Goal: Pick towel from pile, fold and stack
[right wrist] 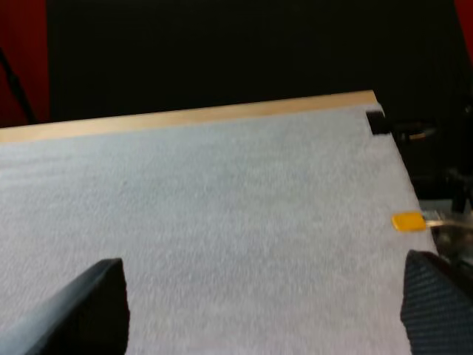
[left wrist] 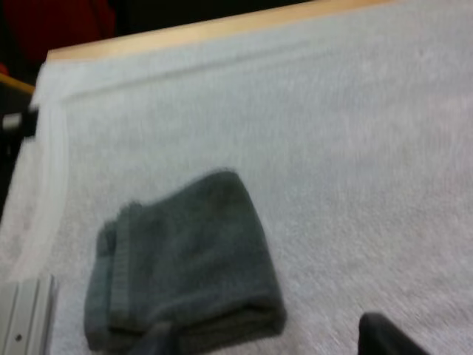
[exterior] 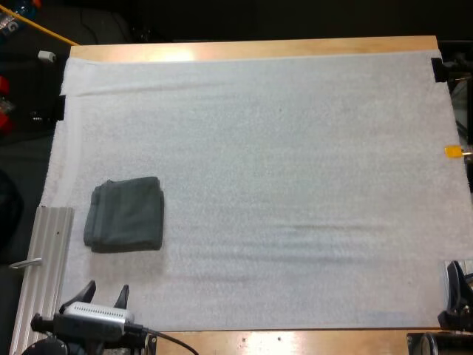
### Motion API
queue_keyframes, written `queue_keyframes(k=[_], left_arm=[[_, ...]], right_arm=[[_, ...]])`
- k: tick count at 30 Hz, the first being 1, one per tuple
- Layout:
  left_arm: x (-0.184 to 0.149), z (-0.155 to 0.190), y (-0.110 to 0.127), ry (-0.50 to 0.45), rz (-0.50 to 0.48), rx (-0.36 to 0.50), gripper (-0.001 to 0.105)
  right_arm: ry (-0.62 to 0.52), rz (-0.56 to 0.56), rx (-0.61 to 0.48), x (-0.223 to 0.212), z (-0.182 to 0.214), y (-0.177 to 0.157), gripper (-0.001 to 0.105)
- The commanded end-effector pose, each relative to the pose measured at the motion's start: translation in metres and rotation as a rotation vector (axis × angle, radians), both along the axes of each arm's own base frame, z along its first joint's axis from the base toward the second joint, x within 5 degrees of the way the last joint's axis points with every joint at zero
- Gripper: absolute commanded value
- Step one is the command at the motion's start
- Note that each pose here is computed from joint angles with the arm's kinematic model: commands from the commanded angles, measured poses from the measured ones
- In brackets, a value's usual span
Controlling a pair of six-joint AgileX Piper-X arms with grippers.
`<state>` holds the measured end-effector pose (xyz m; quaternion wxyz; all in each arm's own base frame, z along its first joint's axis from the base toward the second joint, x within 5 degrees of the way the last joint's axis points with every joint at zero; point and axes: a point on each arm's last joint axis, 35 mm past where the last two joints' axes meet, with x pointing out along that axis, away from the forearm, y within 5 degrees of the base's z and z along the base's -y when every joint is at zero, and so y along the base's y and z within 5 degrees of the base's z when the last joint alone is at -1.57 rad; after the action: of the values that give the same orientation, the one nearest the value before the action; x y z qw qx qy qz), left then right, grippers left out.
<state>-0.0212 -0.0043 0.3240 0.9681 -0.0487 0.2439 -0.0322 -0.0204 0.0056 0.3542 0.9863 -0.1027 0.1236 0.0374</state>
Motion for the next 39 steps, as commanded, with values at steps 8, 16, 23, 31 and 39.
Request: queue_keyframes(k=[8, 16, 23, 31, 39], left_arm=[[0.031, -0.012, 0.001, -0.072, -0.005, 0.005, 0.049], [0.045, -0.030, 0.001, -0.049, -0.005, 0.005, 0.049], [0.046, -0.031, 0.001, -0.047, -0.005, 0.005, 0.049], [0.046, -0.031, 0.001, -0.047, -0.005, 0.005, 0.049], [0.046, -0.031, 0.001, -0.047, -0.005, 0.005, 0.049]], right_arm=[[0.015, -0.001, -0.001, 0.029, -0.020, -0.002, 0.074], [0.098, -0.006, 0.021, 0.042, -0.044, -0.003, 0.074], [0.161, -0.023, 0.061, 0.049, -0.062, -0.004, 0.074], [0.161, -0.025, 0.063, 0.049, -0.062, -0.004, 0.074], [0.161, -0.025, 0.063, 0.049, -0.062, -0.004, 0.074]])
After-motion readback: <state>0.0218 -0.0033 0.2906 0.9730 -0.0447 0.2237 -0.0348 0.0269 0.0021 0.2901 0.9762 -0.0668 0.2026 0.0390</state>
